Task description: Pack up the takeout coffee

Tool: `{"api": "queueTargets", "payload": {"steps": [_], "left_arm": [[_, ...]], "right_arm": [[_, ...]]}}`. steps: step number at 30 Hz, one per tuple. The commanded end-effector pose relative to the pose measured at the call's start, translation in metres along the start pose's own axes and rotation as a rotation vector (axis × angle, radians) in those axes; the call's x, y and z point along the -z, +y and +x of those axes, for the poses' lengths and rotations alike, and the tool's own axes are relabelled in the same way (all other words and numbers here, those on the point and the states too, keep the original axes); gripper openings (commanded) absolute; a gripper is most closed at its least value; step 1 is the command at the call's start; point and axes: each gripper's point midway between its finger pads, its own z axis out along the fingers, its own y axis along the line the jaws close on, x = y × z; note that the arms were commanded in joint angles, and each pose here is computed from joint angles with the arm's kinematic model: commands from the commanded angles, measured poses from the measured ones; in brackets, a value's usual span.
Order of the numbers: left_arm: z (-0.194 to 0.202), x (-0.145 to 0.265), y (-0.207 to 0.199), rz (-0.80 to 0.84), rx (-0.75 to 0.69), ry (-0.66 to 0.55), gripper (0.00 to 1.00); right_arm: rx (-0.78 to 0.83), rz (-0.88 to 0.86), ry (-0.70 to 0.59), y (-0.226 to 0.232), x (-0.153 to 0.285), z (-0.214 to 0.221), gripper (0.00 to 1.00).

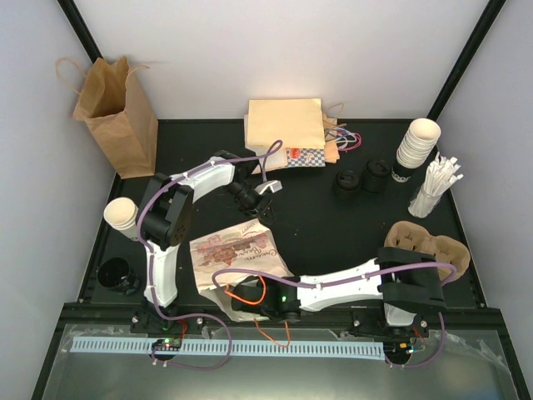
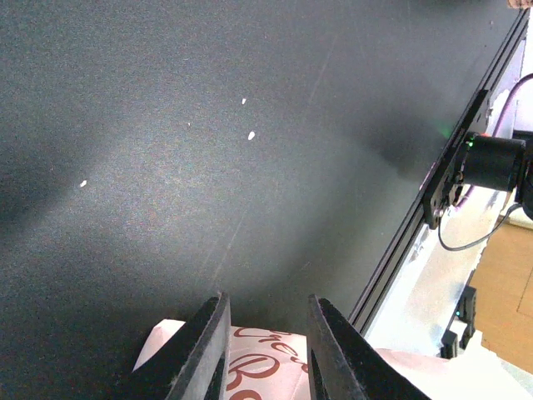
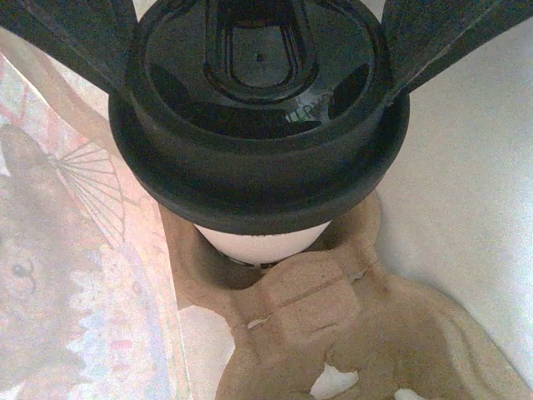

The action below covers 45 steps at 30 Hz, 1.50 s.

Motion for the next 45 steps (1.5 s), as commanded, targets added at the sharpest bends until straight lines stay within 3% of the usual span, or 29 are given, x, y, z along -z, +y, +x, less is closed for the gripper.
{"api": "queueTargets", "payload": {"steps": [1,17,33,40,42,45], "left_arm": [[0.004,-0.001,-0.012,0.037,-0.001,0.028,0.27],[0.004,-0.001,-0.013,0.041,-0.004,0.032,0.27],[0.007,-0.003,-0.016,0.045,-0.001,0.045,0.26],[0.005,-0.001,-0.018,0.040,-0.007,0.034,0.26],[0.000,0.003,-0.021,0.032,-0.019,0.016,0.29],[-0.012,0.012,-0.027,0.020,-0.034,-0.023,0.41]], "right_arm": [[0.136,-0.144,0.169,0.035,-0.012,0.052,0.48],[0.212,-0.166,0.223,0.052,-0.023,0.063,0.49],[0.158,-0.135,0.236,0.026,-0.045,0.054,0.49],[0.113,-0.158,0.227,0.014,-0.036,0.044,0.48],[0.097,-0.182,0.234,0.012,-0.030,0.043,0.47],[0.079,-0.218,0.259,0.009,-0.020,0.045,0.46]]}}
